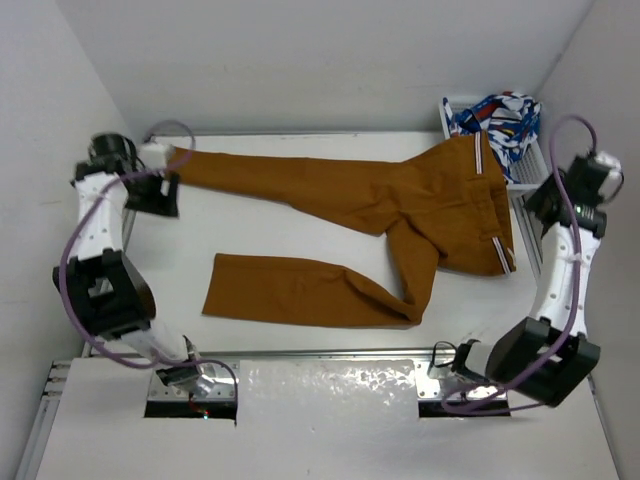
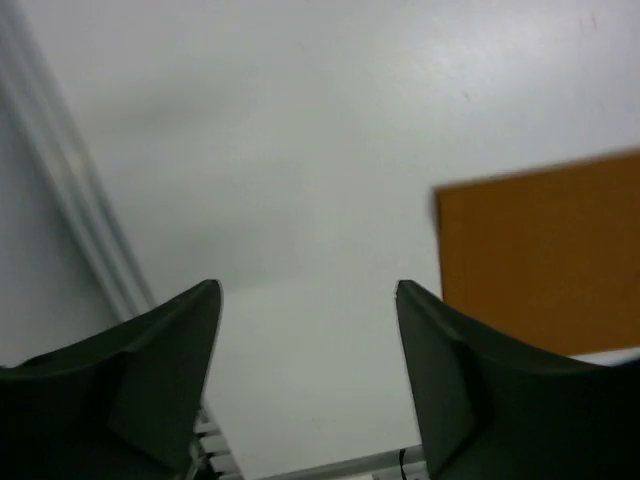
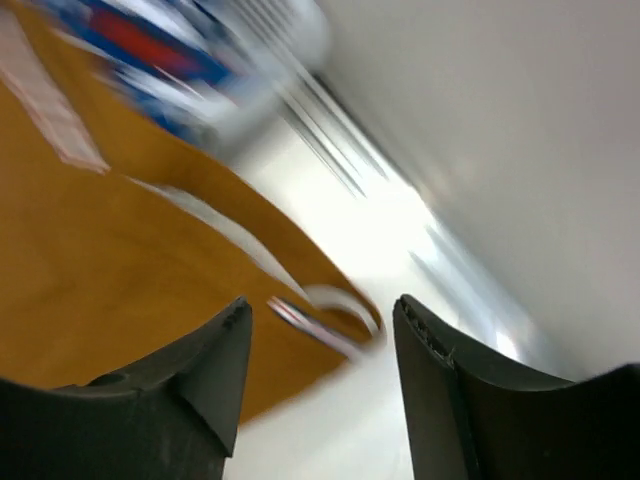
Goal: Fold and stack the trousers
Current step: Flatten the trousers out
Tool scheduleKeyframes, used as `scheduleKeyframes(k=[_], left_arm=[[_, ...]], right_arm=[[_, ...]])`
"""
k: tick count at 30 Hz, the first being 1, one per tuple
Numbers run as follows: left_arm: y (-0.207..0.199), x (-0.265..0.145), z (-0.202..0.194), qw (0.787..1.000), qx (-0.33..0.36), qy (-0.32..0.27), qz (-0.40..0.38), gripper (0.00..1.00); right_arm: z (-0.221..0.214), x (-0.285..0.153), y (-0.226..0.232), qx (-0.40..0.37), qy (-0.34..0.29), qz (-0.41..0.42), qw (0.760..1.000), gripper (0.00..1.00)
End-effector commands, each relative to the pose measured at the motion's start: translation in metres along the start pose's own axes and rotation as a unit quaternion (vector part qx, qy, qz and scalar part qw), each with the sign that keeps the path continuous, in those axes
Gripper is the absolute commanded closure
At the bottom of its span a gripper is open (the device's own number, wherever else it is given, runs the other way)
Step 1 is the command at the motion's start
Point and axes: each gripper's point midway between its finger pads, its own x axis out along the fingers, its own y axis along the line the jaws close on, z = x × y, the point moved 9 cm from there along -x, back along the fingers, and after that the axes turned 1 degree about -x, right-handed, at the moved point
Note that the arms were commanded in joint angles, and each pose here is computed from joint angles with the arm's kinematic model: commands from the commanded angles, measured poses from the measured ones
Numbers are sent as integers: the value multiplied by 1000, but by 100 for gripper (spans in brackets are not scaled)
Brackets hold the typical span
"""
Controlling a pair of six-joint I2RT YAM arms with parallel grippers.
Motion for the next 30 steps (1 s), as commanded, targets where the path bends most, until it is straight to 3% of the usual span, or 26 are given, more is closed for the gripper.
scheduleKeyframes(k=[1, 4, 8, 10, 11, 19, 26, 28, 30], left_arm=[[-44, 32, -69, 985, 114, 104, -76, 29], [-60, 51, -71, 981, 181, 66, -34, 20], [-60, 84, -78, 983, 165, 75, -15, 17], [-60, 99, -79, 985, 146, 87, -28, 15], [-61, 103, -81, 985, 143, 92, -37, 6], [-79, 126, -109, 978, 147, 106, -103, 5], [-94, 138, -105, 974, 116, 94, -170, 5], [-97, 138, -104, 972, 117, 88, -182, 5], [-104, 140, -107, 967, 119, 93, -207, 7]], right_arm=[[-50, 24, -15, 162, 67, 46, 983, 40], [-81, 35, -27, 186, 116, 19, 975, 30], [-106, 45, -33, 194, 135, 5, 972, 21], [-115, 54, -30, 202, 142, 15, 969, 21], [-118, 58, -29, 204, 143, 23, 968, 21], [-156, 93, -21, 194, 198, 60, 959, 18], [-172, 109, -17, 159, 217, 48, 962, 18], [-178, 111, -15, 154, 221, 50, 962, 20], [-180, 115, -14, 154, 213, 53, 963, 29]])
